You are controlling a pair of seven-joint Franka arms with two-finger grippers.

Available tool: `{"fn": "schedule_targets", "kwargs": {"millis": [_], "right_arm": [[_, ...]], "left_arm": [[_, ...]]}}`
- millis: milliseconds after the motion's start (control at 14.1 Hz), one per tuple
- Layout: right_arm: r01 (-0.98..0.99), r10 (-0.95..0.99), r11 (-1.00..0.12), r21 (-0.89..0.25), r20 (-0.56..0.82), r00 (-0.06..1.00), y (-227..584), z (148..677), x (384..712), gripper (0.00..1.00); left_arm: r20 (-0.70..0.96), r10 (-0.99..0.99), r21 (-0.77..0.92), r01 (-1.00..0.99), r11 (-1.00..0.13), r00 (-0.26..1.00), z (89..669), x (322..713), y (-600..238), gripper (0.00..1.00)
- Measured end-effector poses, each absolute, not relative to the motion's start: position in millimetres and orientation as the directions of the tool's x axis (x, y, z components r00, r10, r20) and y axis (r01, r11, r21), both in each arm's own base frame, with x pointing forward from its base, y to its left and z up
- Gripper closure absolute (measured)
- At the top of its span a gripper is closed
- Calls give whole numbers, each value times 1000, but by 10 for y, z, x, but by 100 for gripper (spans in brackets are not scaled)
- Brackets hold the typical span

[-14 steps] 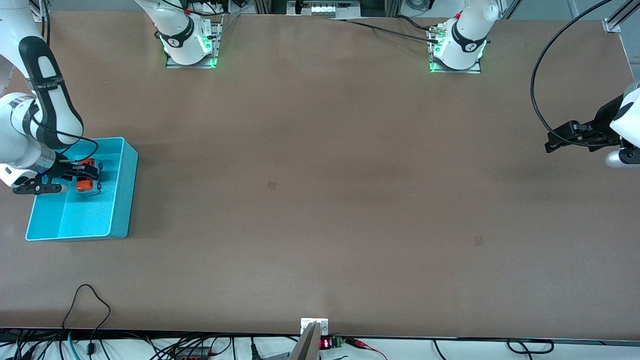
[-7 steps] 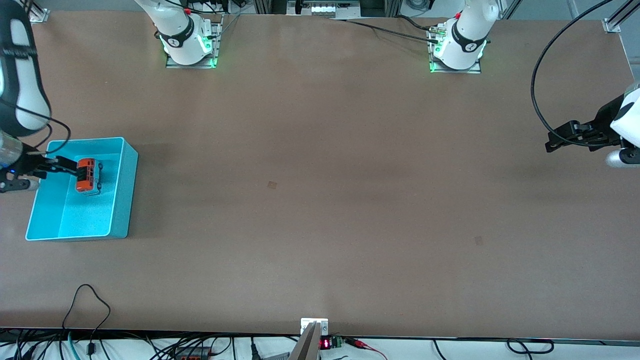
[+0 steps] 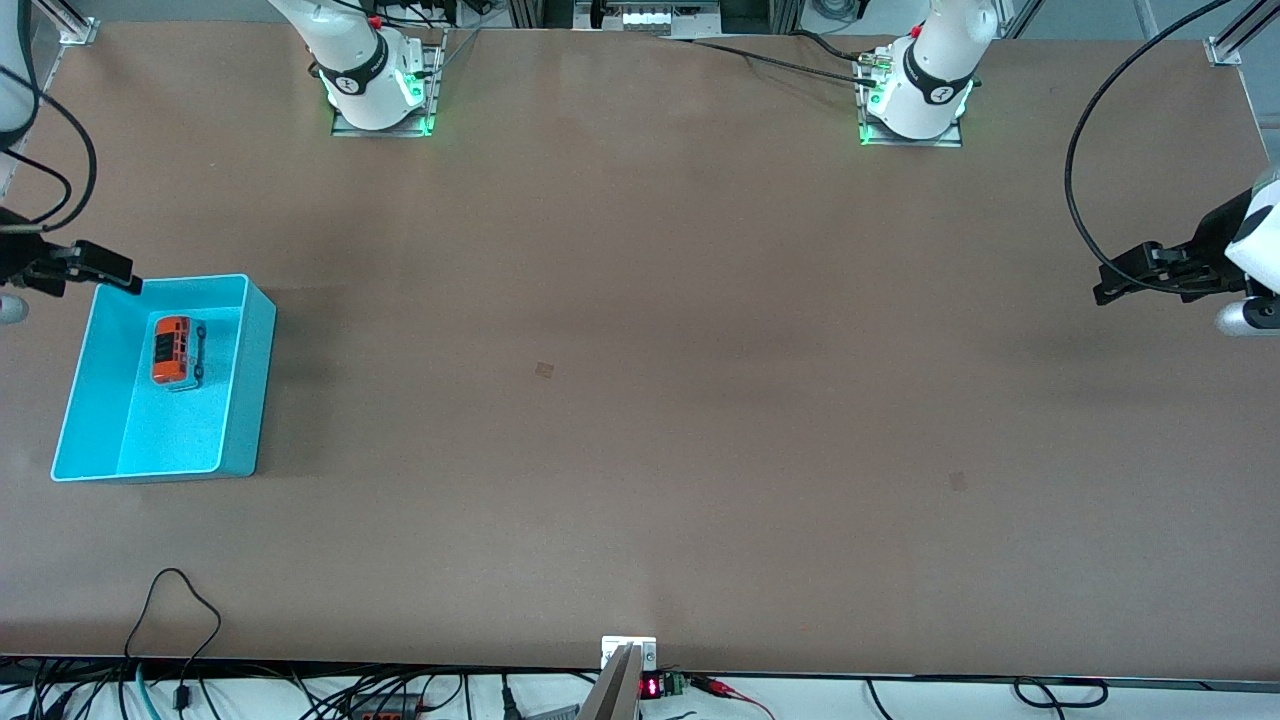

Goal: Wind up bus and store in blue box

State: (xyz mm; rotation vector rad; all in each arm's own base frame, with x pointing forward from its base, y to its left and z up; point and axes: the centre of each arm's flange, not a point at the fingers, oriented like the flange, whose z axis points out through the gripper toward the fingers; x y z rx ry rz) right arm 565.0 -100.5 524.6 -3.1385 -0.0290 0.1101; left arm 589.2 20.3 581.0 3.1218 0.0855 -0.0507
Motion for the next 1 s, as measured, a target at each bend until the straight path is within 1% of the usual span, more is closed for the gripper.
{"fn": "schedule_targets", "kwargs": {"millis": [213, 356, 498, 996], "right_arm": [[21, 21, -1000, -2, -111, 994, -523, 5656, 5577, 0], [45, 44, -999, 1, -117, 992, -235, 5825, 5566, 0], [53, 52, -999, 2, -115, 992, -152, 5866, 5567, 0], [32, 32, -999, 2, -123, 992, -269, 5819, 5587, 0]], "left_arm": [[-33, 55, 17, 56, -998, 998, 5809, 5891, 207, 0], [-34, 55, 17, 56, -998, 998, 5808, 5891, 208, 0], [-34, 55, 17, 56, -998, 998, 5809, 5891, 208, 0], [-28, 55, 26, 56, -998, 998, 5813, 5897, 197, 0]]}}
